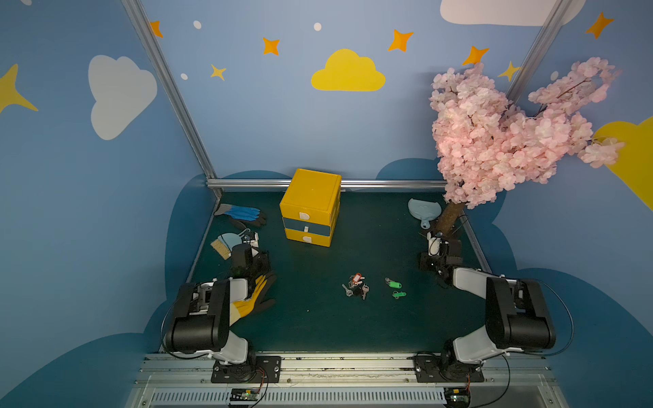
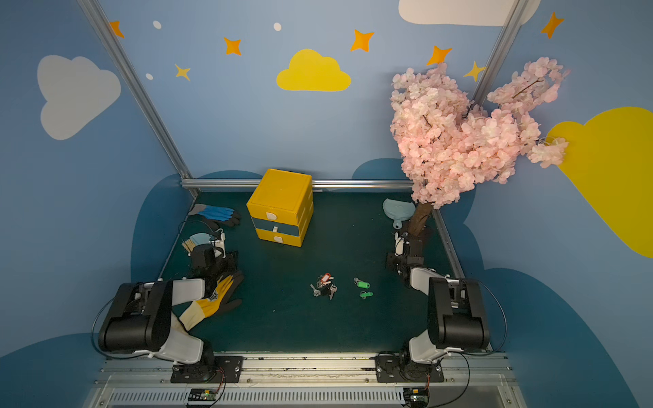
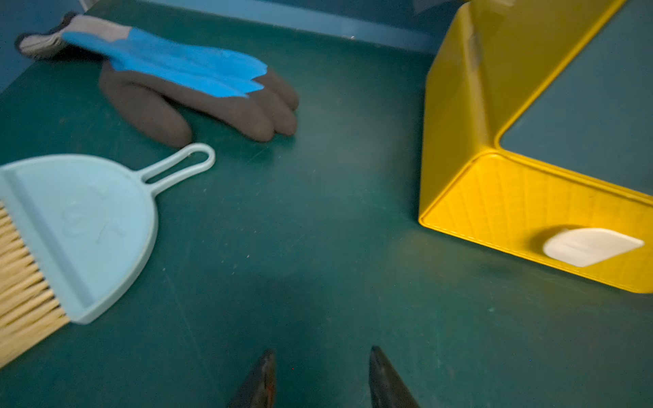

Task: Take the keys out of the drawer
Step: Reset both arms

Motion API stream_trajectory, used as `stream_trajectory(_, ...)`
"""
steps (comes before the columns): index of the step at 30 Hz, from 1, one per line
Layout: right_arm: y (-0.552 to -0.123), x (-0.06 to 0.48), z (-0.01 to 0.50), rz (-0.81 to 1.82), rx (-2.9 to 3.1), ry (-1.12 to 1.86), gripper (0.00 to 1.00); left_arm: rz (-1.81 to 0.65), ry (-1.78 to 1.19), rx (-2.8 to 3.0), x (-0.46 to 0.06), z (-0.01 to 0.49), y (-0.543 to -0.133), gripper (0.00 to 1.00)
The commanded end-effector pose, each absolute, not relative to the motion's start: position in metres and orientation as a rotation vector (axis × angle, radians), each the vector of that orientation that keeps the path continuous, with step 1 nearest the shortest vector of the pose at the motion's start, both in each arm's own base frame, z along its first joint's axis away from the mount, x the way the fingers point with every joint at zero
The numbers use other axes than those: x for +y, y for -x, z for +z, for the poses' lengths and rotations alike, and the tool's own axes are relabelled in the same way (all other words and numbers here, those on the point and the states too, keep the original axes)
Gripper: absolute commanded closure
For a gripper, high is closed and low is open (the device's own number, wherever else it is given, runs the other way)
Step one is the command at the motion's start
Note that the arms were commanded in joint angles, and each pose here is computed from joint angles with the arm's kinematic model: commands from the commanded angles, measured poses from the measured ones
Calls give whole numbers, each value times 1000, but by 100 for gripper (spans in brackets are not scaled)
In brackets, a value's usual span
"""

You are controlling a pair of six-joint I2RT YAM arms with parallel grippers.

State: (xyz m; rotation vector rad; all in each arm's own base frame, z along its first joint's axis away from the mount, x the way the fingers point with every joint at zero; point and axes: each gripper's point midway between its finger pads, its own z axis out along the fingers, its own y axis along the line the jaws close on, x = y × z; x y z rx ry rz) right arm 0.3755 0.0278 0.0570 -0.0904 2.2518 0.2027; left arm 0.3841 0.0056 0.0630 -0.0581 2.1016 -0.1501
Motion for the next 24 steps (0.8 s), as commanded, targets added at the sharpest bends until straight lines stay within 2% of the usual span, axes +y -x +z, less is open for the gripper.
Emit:
stream_trajectory(1, -382, 49, 94, 240, 1911, 262, 44, -148, -114, 1872, -17, 88, -382, 38)
stream_trajectory(2, -387, 43, 96, 215, 1854, 210, 34, -110, -88, 1827, -13, 93, -383, 32)
stream_trajectory(3, -392, 34, 97, 193, 1855, 150, 16, -81, -56, 1867, -8, 91, -384, 23)
stream_trajectory(4, -394, 15, 92, 133, 1952, 25, 6, -45, 4, 1926, 1, 86, -386, 10)
stream_trajectory(5, -391, 15, 88, 125, 2025, 42, 5, -19, 46, 1945, 8, 85, -389, 0)
stream_trajectory(12, -394, 15, 91, 61, 1960, 40, 5, 29, 52, 1906, 10, 87, -392, 0)
stream_trajectory(18, -395, 19, 96, 68, 1878, 68, 5, -70, 4, 1943, 1, 83, -398, 0)
stream_trajectory(24, -395, 18, 94, 68, 1893, 59, 5, -65, -25, 1923, -3, 85, -395, 0)
